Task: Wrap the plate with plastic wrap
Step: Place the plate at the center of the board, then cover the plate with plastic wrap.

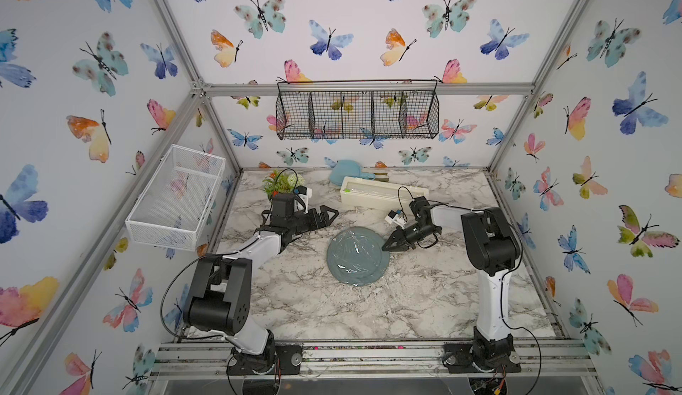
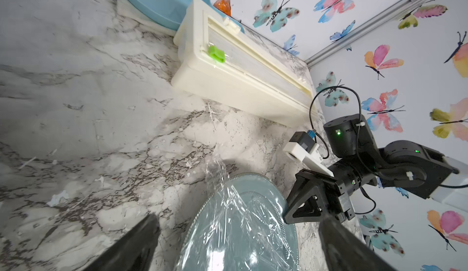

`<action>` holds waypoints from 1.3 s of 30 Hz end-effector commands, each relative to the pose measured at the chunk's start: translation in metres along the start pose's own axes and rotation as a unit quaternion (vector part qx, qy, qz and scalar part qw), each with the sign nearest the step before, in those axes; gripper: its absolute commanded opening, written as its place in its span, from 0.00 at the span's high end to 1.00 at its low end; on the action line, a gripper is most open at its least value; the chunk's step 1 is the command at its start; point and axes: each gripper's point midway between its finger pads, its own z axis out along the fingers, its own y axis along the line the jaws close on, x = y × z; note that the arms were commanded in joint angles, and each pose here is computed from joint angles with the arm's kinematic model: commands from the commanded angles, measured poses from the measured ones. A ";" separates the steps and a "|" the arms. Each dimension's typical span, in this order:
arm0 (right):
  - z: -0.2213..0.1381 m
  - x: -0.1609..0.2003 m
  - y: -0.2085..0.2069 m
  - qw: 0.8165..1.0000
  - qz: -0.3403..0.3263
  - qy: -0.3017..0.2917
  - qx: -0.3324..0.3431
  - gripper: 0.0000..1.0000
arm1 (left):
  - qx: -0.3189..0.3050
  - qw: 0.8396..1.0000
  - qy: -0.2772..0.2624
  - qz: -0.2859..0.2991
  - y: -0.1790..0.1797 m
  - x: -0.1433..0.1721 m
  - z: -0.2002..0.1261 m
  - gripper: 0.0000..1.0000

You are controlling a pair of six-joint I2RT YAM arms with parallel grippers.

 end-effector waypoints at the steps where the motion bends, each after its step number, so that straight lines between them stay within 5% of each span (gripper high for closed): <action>1: 0.020 0.031 -0.010 0.997 -0.015 0.068 0.034 0.98 | 0.056 0.998 0.026 0.023 -0.016 0.014 0.001 0.02; 5: 0.018 0.032 -0.022 0.994 -0.008 0.081 0.071 0.98 | 0.050 0.997 0.053 0.035 -0.009 0.035 0.002 0.01; 8: 0.013 0.022 -0.031 0.990 -0.002 0.088 0.112 0.81 | -0.011 0.995 0.076 0.064 0.009 0.055 0.010 0.08; 11: -0.002 -0.004 -0.031 0.986 -0.015 0.044 0.162 0.54 | -0.071 0.991 0.090 0.073 0.033 0.065 0.014 0.28; 15: -0.034 -0.041 -0.012 0.976 -0.049 -0.046 0.208 0.45 | -0.082 0.989 0.091 0.078 0.042 0.066 0.019 0.29; 19: -0.054 -0.048 0.014 0.970 -0.062 -0.113 0.207 0.46 | -0.058 0.991 0.101 0.070 0.048 0.069 0.025 0.29; 27: 0.004 -0.042 0.052 0.944 -0.105 -0.138 0.282 0.60 | 0.006 0.994 0.103 0.044 0.044 0.071 0.037 0.35; 33: 0.026 -0.049 0.055 0.917 -0.122 -0.149 0.349 0.61 | 0.029 0.994 0.105 0.030 0.041 0.072 0.044 0.35; 39: 0.034 -0.053 0.048 0.898 -0.135 -0.150 0.390 0.60 | 0.040 0.993 0.105 0.021 0.040 0.074 0.050 0.53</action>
